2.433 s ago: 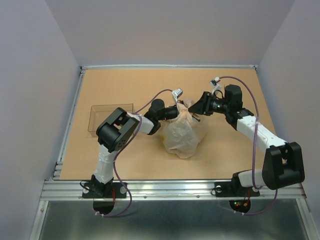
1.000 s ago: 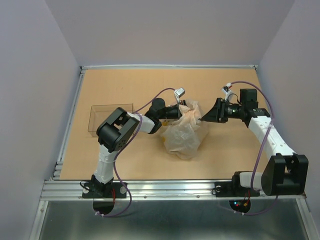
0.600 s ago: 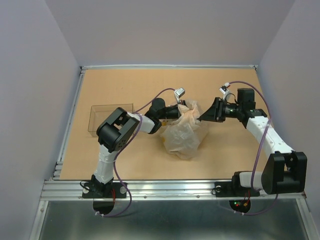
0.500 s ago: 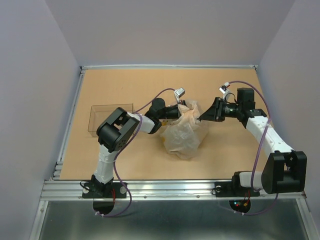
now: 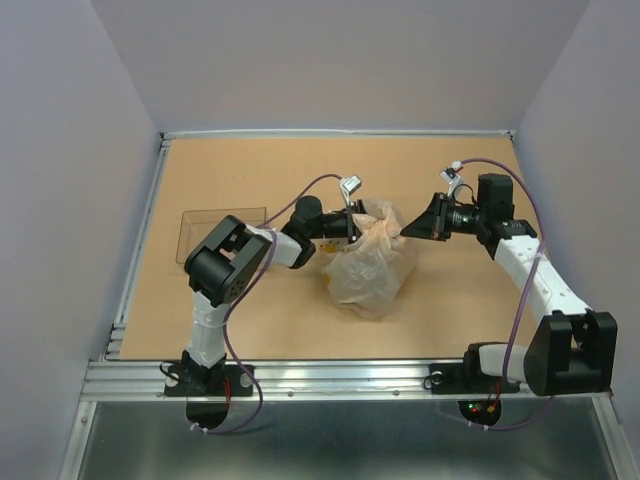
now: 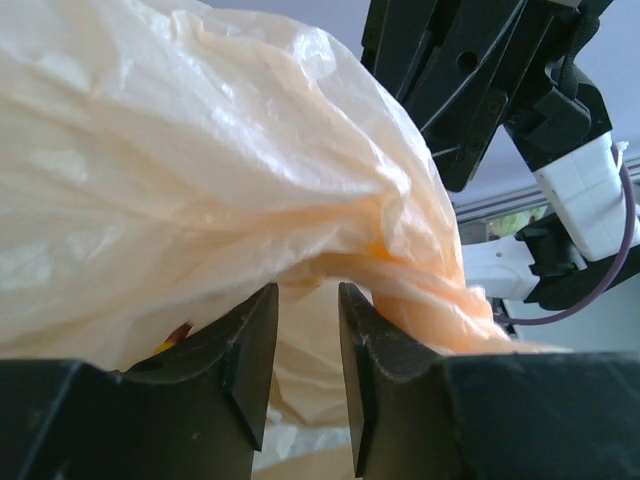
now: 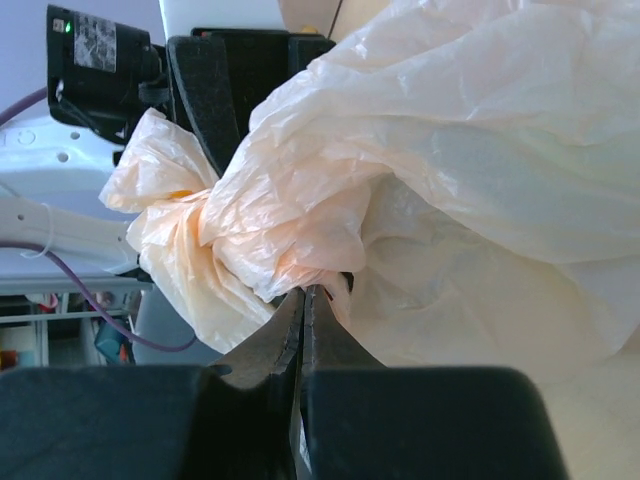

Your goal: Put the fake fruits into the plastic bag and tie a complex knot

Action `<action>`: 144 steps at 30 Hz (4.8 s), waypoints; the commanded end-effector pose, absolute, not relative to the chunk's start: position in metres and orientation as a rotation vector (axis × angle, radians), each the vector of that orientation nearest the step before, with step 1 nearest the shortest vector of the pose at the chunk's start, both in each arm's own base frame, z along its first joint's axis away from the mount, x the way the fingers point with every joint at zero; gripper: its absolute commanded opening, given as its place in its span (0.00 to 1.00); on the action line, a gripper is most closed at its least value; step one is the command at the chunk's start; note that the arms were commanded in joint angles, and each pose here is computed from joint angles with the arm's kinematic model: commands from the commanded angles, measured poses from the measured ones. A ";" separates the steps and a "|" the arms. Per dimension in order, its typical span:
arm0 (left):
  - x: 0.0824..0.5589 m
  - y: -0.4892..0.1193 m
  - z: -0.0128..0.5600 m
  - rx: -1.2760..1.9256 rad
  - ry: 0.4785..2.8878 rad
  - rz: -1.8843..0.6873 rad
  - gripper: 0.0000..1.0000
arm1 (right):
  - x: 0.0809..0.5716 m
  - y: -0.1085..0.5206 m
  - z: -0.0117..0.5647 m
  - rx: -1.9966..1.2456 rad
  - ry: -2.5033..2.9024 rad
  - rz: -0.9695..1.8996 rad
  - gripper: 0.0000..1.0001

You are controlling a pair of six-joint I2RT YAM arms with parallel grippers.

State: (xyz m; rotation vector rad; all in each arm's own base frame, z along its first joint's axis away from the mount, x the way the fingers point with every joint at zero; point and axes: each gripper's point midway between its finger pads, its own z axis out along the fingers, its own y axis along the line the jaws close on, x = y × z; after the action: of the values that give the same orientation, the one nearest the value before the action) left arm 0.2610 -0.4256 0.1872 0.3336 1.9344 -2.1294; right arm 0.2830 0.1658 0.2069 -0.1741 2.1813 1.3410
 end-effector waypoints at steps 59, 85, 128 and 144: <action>0.279 -0.364 0.255 0.573 1.880 -1.853 0.68 | 0.276 0.170 0.233 -0.483 2.008 1.304 0.00; 0.304 -0.321 0.266 0.493 1.788 -1.811 0.00 | 0.277 0.157 0.225 -0.516 2.052 1.171 0.00; 0.342 -0.242 0.256 1.304 1.606 -0.875 0.99 | 0.312 0.093 0.177 -0.927 2.134 0.649 0.87; 0.339 -0.230 0.210 1.752 1.327 -0.565 0.99 | 0.297 0.120 0.165 -1.317 1.983 0.474 0.88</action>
State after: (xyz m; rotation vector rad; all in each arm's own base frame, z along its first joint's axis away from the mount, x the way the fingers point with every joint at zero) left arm 0.3377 -0.2290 0.1925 1.6877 1.4686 -0.6692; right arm 0.2946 0.1206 0.1507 -1.2485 2.0714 0.5568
